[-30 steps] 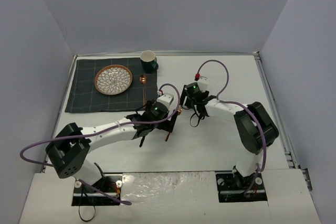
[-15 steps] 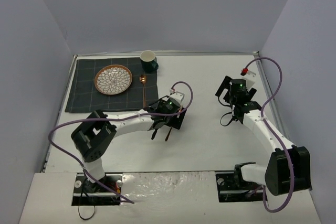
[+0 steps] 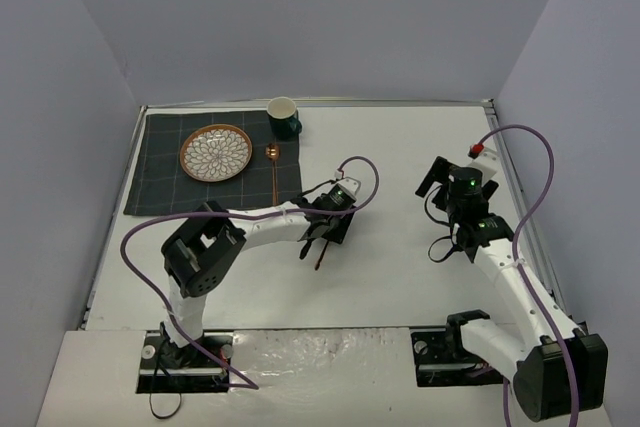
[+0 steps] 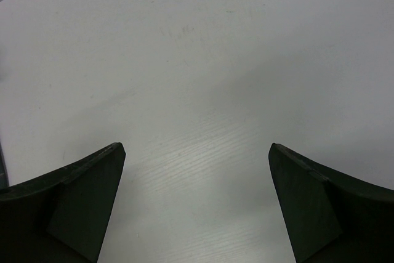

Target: Set the dinner table for one person

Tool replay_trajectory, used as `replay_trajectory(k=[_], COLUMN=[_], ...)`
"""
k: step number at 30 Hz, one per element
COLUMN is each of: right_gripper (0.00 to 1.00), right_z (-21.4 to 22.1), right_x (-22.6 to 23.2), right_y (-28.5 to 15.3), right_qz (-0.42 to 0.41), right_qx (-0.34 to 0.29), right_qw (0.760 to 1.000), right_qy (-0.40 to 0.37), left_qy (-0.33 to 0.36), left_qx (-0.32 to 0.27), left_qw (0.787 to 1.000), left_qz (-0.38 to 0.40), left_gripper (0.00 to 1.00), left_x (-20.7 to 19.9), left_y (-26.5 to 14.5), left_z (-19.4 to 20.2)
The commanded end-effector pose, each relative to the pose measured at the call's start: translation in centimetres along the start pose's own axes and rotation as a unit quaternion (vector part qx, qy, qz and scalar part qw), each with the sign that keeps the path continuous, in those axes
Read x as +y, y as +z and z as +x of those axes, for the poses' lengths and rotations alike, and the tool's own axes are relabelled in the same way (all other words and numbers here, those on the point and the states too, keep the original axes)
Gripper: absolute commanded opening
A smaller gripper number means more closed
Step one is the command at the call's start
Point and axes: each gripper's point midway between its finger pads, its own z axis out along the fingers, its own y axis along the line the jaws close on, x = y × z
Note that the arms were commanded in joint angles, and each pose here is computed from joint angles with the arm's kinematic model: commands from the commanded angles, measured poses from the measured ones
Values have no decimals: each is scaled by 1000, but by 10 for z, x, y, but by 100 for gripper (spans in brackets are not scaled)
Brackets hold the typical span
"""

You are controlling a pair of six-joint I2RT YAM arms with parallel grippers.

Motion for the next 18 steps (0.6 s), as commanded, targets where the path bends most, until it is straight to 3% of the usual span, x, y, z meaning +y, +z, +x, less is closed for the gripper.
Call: replay_trajectory(k=[1,9,14,18], right_gripper=[100,100,100,100], right_z=[-10,-8,-9,-12], right_x=[0,-2,-2,2], right_y=[-3,-3,-5,-9], right_qz=[-2,0,-5,-18], right_qx=[-22,-21,-23,-27], right_qw=[1000,1000,1000,999], right_qy=[-4,-8,-9,-11], left_qy=[0,3,8,1], left_qx=[-2,16,-5,-41], left_qw=[1000,1000,1000,998], left_qz=[15,6,-14,-45], left_gripper=[33,1,0,0], left_x=[-10,-6,5,33], left_y=[-7,-4,-27,-68], left_z=[-13,-5,-20,-48])
